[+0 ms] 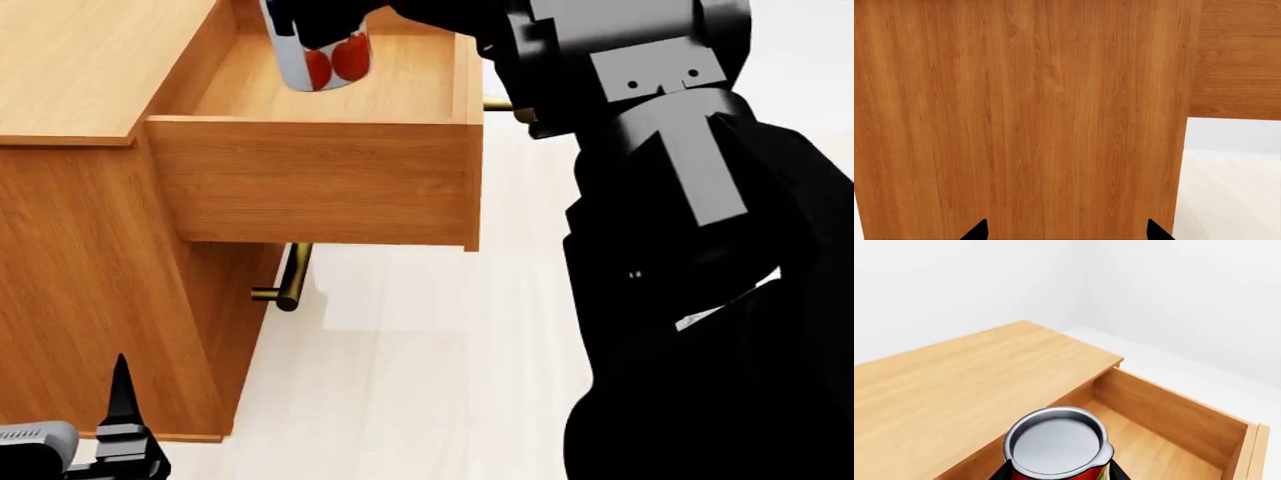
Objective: Put the ketchup in the top drawer of the cabinet.
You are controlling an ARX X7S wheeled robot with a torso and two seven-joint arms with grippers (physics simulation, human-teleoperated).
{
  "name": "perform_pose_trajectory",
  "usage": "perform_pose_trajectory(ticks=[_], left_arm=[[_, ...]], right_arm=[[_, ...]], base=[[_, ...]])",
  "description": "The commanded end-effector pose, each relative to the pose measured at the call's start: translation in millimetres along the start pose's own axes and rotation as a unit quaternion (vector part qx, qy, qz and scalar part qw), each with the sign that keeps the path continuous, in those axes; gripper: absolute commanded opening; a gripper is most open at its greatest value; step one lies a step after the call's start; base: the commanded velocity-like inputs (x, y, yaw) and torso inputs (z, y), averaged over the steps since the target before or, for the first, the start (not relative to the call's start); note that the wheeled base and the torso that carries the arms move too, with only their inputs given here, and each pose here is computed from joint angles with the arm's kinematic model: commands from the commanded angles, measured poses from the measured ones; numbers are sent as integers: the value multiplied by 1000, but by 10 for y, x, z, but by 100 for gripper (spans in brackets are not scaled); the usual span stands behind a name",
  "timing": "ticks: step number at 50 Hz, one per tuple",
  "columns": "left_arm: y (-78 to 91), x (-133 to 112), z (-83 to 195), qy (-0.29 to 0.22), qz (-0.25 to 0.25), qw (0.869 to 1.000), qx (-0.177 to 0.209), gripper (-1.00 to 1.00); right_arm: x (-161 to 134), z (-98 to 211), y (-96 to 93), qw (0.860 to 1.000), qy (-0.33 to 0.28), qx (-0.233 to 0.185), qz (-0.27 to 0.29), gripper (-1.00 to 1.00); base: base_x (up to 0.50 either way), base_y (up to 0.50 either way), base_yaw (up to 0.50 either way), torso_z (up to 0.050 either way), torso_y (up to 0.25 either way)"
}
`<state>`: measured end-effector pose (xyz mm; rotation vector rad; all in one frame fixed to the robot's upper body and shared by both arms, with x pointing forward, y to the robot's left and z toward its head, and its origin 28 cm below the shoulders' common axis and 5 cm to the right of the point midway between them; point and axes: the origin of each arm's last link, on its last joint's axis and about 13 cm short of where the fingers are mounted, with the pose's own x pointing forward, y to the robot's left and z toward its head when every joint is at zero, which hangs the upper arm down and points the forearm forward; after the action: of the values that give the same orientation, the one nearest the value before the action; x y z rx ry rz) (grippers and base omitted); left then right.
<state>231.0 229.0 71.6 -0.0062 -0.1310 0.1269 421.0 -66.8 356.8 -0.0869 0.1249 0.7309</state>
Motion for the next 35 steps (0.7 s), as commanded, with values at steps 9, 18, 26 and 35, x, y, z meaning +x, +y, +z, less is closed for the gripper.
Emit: perform_pose_trajectory(ticks=[9, 18, 26, 35], left_arm=[[4, 5, -14, 2, 1, 1000, 1, 100], [7, -1, -15, 2, 1, 1000, 1, 100], [6, 0, -20, 2, 2, 1000, 1, 100], [3, -3, -21, 2, 2, 1000, 1, 100]], right_arm=[[27, -69, -11, 1000, 4, -7, 6, -100], [40, -107, -15, 1000, 6, -8, 6, -100], [47, -140, -21, 1000, 10, -8, 5, -100], [71, -230, -34, 1000, 16, -10, 3, -100]], base=[[0, 0, 0, 0, 0], [0, 0, 0, 0, 1], [0, 0, 0, 0, 0], [0, 0, 0, 0, 0]])
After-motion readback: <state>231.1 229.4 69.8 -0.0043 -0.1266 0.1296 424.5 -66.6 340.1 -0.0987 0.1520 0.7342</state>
